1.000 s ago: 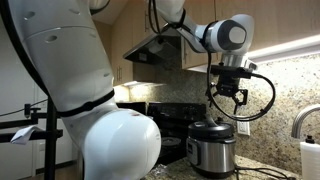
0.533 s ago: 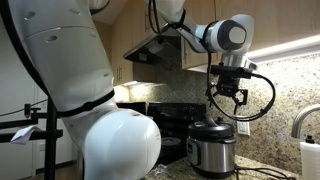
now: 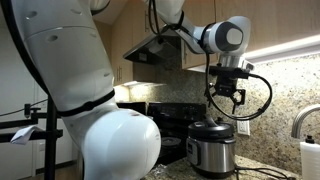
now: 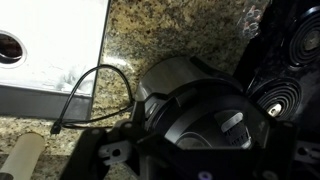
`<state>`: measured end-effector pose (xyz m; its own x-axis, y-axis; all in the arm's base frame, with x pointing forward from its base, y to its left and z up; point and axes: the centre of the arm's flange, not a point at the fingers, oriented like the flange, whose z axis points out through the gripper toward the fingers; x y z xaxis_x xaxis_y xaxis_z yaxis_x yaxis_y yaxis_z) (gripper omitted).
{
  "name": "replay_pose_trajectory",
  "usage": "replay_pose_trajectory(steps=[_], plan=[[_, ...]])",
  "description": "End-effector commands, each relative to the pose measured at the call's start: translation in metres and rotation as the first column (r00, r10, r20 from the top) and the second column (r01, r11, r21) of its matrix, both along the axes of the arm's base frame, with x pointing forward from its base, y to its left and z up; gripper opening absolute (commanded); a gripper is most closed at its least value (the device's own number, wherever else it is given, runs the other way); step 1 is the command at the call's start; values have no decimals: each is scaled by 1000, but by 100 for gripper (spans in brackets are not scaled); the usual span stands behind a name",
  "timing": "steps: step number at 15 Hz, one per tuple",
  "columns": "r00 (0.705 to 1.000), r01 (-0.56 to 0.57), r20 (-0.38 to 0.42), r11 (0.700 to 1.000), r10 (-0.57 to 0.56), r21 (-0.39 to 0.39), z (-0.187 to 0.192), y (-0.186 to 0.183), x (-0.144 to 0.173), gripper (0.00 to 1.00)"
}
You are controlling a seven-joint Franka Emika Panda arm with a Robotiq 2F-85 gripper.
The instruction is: Remove the lid from the top of the electric cooker
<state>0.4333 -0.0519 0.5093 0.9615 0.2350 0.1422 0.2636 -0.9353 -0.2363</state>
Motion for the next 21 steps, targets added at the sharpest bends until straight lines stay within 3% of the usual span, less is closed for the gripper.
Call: replay_pose_trajectory(steps=[1,6,11,13,17,21], plan=[[1000,-6,23,999,7,-46,-6,31,19,100],[997,-69,17,992,71,-102,-17,85,26,100],[995,-63,55,964,80,-259,-18,137,27,100],[991,-53,95,926,95,-373,-17,165,32,100],[982,-88,95,848,161,-523,-34,216,53,100],[967,-20,172,729,188,-684,-50,245,67,100]])
